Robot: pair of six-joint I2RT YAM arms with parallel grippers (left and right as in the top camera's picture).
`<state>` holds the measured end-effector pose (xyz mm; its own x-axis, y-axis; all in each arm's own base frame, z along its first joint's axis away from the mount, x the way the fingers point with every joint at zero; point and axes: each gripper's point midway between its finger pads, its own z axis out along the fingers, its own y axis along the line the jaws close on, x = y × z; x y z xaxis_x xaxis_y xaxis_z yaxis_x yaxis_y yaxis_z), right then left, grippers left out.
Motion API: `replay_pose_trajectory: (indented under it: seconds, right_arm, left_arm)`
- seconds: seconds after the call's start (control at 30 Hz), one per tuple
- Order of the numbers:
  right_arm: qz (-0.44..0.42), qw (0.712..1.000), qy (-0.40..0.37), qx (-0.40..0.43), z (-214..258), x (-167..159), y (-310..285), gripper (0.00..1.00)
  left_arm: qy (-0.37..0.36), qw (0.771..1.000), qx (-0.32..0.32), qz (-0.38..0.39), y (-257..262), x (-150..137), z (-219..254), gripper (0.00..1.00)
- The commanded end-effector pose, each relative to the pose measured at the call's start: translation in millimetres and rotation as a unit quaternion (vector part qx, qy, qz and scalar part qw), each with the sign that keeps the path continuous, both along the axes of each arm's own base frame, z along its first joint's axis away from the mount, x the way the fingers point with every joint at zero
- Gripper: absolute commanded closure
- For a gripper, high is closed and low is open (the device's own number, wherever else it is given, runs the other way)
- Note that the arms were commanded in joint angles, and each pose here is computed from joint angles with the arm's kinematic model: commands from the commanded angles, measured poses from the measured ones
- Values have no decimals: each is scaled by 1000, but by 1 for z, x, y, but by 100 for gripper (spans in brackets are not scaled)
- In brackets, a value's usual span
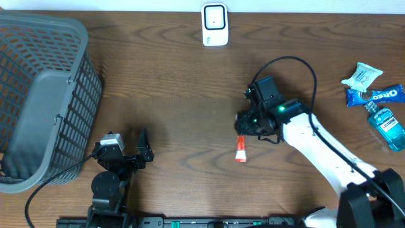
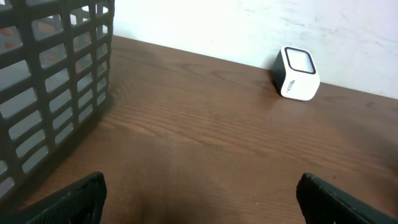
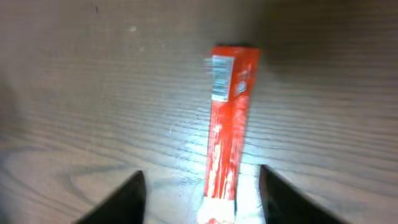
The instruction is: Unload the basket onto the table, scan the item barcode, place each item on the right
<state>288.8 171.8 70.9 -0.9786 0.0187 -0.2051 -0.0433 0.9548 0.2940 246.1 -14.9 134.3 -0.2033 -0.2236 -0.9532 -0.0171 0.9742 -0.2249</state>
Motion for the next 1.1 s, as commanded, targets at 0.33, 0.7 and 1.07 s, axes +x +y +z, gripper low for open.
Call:
replay_pose_trajectory:
  seconds: [0.33, 0.7, 1.07]
  right_arm:
    - [105, 992, -64, 21, 77, 3, 51, 1]
    - [-153, 987, -41, 3, 86, 1, 51, 15]
    - [-612, 766, 132, 148, 63, 0, 47, 1]
  left_arm:
    - [22, 1000, 1, 5, 2, -1, -19, 2]
    - [22, 1000, 1, 5, 2, -1, -19, 2]
    - [22, 1000, 1, 5, 2, -1, -19, 2]
